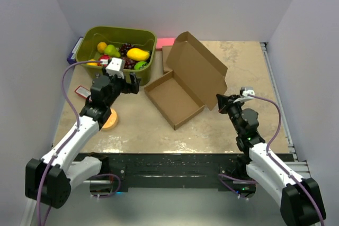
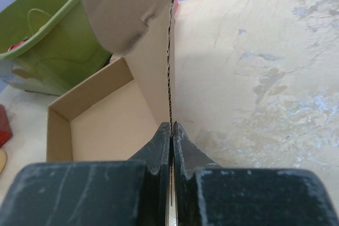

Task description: Fold the paper box

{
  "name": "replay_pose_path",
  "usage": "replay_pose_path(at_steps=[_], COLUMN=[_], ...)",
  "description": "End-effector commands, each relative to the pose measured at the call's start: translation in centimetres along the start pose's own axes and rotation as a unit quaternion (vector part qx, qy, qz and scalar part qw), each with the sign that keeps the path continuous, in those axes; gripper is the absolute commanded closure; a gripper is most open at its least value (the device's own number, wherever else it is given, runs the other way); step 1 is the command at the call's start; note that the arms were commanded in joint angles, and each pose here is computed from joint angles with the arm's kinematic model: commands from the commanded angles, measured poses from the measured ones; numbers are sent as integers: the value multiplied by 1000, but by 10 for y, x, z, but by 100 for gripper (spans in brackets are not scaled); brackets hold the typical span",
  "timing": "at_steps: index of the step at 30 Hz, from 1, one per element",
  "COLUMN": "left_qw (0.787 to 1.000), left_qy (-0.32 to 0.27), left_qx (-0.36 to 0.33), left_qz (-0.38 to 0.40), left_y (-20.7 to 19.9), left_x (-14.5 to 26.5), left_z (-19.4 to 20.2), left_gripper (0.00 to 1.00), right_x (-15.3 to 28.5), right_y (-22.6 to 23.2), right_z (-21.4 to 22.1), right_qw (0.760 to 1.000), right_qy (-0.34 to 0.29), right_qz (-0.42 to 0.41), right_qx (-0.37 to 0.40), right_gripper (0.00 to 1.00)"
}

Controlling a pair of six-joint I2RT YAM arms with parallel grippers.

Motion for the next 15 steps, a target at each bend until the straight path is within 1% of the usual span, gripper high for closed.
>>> replay_pose_path(at_steps=[1, 2, 3, 4, 6, 7, 11, 12, 13, 14, 15], left_qw=[970, 964, 960, 953, 944, 936, 924, 922, 917, 914, 910], left_qy=[29, 52, 63, 83, 114, 140, 187, 191, 203, 206, 212], left_qx=[34, 34, 34, 43, 56, 73, 112, 116, 111, 104, 94], left_qz=[-238, -257, -269, -289, -303, -313, -315, -315, -325, -334, -345], left_y=[71, 76, 79, 83, 86, 86, 81, 81, 84, 87, 91], left_x=[49, 57, 63, 71, 78, 82, 86, 85, 86, 86, 88], left_z=[24, 37, 43, 55, 74, 89, 125, 128, 136, 137, 137], left_gripper=[1, 0, 0, 0, 0, 0, 0, 0, 1, 5, 6], right_x=[-3, -3, -4, -4, -4, -4, -2, -3, -3, -3, -3], right_y=[-7, -6, -6, -6, -4, -4, -3, -2, -3, -1, -2], right_z=[-13, -12, -12, -12, -12, -12, -12, -12, -11, -11, -11], right_qw=[999, 999, 1000, 1000, 1000, 1000, 1000, 1000, 1000, 1000, 1000], right_qy=[-23, -21, -19, -18, -18, -17, -19, -18, -17, -16, -15], right_qz=[24, 23, 21, 21, 18, 16, 14, 13, 13, 9, 10], right_qx=[10, 10, 11, 10, 10, 10, 8, 8, 8, 8, 7], right_gripper=[100, 100, 100, 100, 100, 100, 100, 100, 100, 100, 100])
Point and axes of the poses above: each gripper's point midway between its finger pads, its own x axis back along the fingers, its own y axis along the line the jaws close on, z = x × y, the point moved 1 cm from there along x, back along the fingers, and after that the axes turned 1 degree about x, right-handed, at the moved point
